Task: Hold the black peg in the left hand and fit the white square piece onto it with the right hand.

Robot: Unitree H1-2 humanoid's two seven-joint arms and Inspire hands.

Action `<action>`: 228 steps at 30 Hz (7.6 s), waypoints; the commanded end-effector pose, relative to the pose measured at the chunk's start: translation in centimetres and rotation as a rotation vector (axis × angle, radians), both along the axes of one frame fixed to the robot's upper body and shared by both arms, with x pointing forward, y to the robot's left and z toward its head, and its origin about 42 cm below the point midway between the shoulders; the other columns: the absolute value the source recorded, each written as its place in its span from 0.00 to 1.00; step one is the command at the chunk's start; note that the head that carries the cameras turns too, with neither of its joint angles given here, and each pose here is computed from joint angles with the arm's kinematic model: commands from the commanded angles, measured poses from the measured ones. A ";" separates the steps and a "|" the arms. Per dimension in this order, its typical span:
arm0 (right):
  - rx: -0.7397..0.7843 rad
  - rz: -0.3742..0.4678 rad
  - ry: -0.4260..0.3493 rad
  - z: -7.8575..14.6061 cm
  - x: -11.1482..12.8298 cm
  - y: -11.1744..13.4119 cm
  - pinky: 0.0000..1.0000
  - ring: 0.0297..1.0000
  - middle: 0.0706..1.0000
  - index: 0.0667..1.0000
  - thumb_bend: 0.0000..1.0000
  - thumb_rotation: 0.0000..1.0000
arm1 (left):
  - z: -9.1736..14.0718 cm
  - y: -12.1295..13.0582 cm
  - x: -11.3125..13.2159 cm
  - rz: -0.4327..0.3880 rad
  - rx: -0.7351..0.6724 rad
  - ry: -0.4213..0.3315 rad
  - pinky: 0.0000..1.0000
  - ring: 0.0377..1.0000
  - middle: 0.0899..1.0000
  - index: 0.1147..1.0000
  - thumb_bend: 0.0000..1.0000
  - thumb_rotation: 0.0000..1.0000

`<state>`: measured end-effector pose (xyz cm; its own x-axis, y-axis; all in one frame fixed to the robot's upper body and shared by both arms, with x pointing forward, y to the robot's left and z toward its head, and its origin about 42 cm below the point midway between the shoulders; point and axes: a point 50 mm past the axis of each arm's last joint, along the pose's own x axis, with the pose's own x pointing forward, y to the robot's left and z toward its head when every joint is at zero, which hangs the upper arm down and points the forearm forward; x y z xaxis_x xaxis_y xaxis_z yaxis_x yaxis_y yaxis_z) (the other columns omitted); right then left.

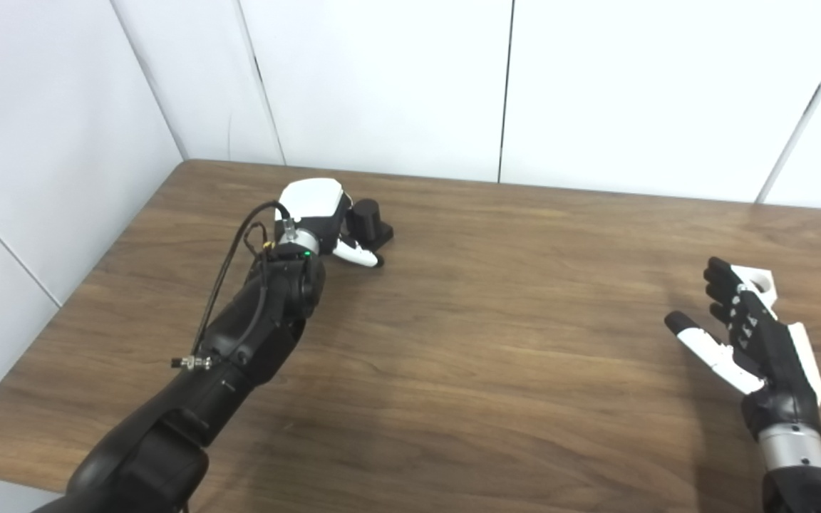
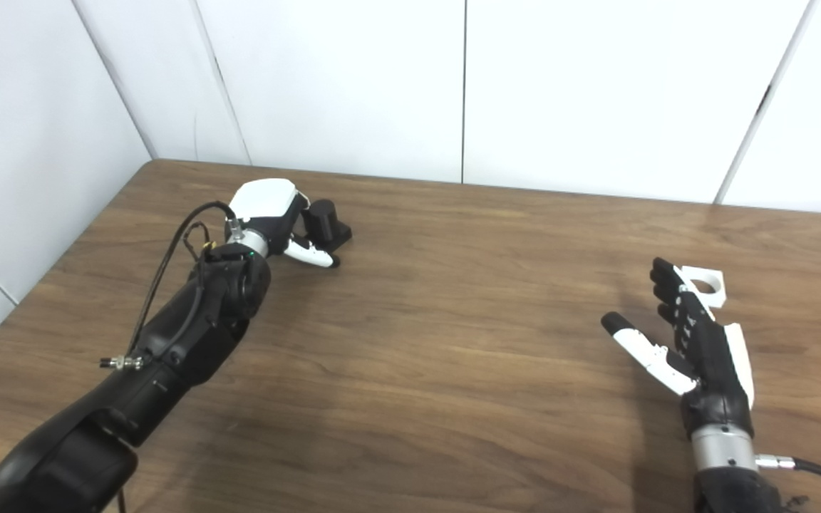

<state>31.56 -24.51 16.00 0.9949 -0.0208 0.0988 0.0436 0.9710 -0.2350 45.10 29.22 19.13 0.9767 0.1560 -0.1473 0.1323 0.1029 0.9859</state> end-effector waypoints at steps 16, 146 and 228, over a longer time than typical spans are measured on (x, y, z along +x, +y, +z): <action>-0.016 0.018 -0.087 2.5 0.7 0.2 0.86 0.89 0.88 0.86 0.82 0.48 | 0.9 1.5 0.3 0.020 -0.058 -0.034 0.71 0.82 0.80 0.43 0.54 0.11; -1.115 -0.009 -0.194 19.8 12.8 -9.1 0.75 0.88 0.89 0.79 0.74 0.41 | -6.1 -9.1 -10.6 -0.963 -0.654 0.087 0.82 0.96 0.90 0.43 0.51 0.09; -1.282 0.233 0.174 9.6 17.2 -11.6 0.90 0.87 0.83 0.63 0.73 0.22 | -5.8 -8.7 -11.4 -0.923 -0.649 0.089 0.82 0.96 0.90 0.43 0.51 0.09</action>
<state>48.20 -35.63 23.87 0.9471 0.1724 -0.2707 -0.2834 0.0535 -0.9575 33.79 19.46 13.51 0.6516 -0.7573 0.0448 0.4816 0.4585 0.7469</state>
